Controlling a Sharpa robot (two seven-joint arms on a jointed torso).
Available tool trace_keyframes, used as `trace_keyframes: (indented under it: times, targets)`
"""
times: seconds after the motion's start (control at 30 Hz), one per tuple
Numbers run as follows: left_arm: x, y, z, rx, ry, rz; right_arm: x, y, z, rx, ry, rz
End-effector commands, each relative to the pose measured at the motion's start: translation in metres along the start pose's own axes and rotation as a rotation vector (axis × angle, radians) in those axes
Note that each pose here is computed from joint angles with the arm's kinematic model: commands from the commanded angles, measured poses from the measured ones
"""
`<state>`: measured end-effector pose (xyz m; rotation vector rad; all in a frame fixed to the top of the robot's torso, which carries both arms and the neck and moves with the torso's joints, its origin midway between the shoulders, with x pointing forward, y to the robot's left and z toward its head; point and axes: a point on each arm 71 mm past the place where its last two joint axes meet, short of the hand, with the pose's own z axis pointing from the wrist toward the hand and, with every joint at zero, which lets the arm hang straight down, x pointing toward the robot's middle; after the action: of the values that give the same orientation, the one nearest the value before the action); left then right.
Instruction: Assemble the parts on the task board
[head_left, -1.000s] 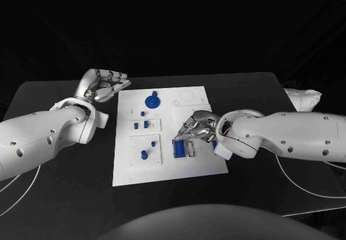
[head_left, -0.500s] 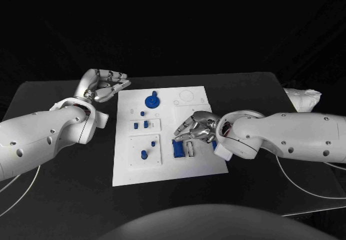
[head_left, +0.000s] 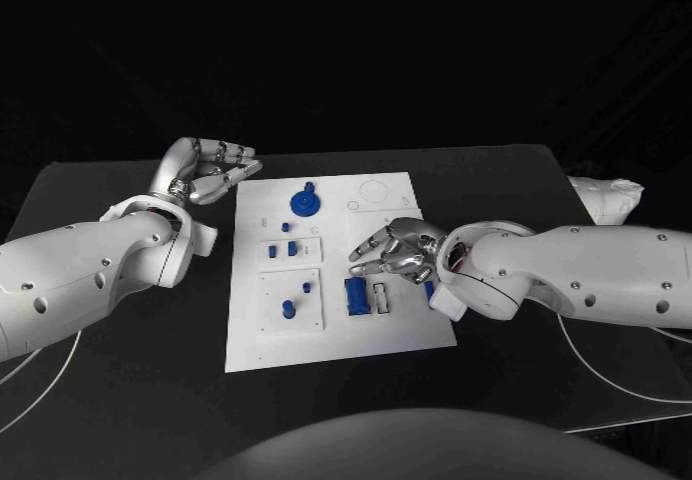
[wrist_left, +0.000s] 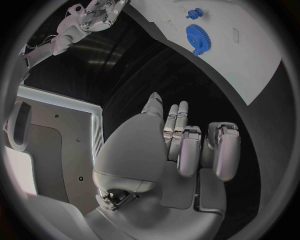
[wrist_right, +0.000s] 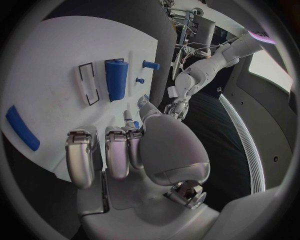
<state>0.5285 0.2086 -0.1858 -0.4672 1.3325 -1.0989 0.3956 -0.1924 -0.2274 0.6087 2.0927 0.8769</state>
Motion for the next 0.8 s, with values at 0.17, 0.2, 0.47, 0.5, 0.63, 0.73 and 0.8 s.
trace_keyframes:
  times: [0.17,0.2,0.47,0.5,0.63,0.73,0.8]
  targets:
    - [0.0017,-0.0015,0.0008,0.009,0.014,-0.004,-0.008,0.002,-0.011,0.024,-0.034,0.003]
    - [0.0017,-0.0015,0.0009,0.009,0.014,-0.004,-0.009,0.002,-0.013,0.033,-0.032,-0.003]
    - [0.0029,-0.0020,0.0017,0.010,0.016,-0.005,-0.017,0.004,-0.023,0.127,0.000,-0.055]
    - [0.0030,-0.0020,0.0017,0.010,0.016,-0.005,-0.017,0.004,-0.023,0.138,0.006,-0.060]
    - [0.0027,-0.0019,0.0017,0.010,0.015,-0.004,-0.014,0.002,-0.024,0.204,0.045,-0.090]
    - [0.0024,-0.0017,0.0015,0.010,0.015,-0.004,-0.010,-0.001,-0.023,0.263,0.093,-0.142]
    - [0.0023,-0.0015,0.0014,0.008,0.016,-0.005,-0.007,-0.001,-0.022,0.284,0.117,-0.174]
